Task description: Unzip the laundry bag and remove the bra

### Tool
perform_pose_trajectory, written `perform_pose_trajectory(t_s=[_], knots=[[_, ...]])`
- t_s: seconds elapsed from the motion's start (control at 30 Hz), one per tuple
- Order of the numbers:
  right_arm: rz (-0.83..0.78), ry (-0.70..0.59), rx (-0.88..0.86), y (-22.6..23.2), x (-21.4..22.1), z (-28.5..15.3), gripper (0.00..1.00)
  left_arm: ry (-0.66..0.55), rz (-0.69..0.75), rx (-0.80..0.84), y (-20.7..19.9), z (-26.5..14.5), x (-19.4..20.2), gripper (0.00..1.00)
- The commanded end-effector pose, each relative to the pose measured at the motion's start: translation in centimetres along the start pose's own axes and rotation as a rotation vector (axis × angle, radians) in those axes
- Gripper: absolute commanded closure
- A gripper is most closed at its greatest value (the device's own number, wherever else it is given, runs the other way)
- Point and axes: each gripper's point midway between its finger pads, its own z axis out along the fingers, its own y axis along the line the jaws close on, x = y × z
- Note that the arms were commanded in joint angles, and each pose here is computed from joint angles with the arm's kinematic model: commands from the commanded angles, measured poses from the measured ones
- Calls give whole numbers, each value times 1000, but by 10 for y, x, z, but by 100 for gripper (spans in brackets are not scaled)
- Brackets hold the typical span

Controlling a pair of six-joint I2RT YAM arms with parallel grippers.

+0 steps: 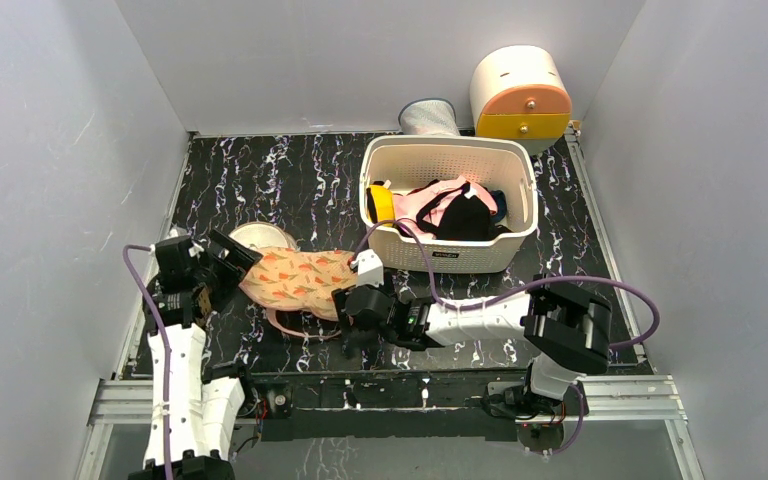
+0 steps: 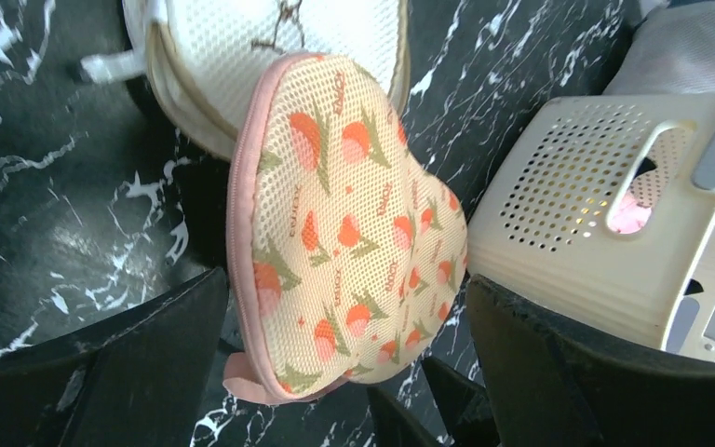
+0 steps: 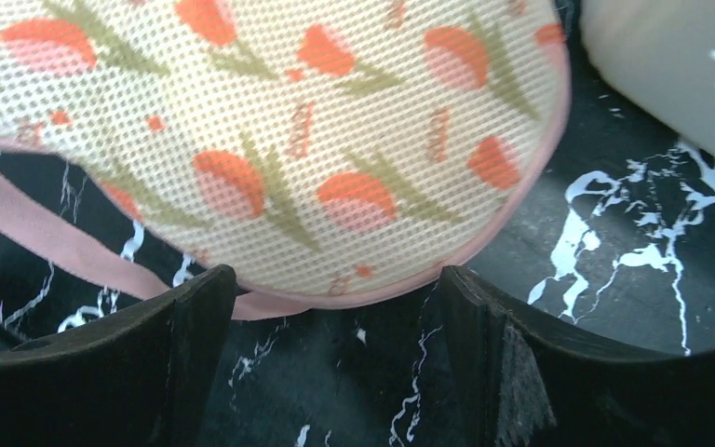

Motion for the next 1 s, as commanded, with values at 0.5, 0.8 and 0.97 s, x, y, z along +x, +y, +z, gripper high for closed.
perform_pose_trajectory(t_s=[0.5,0.8,0.97], knots=[[-92,-168,280,-39,-36,55,37,14,235,110,-43,9,-30,2],[-172,-133,164,-14,-66,27,23,123,112,75,-46,78,-48,2],[-165,-13,-168,33,-39,-8,10,164,60,149,-60,109,-52,2]])
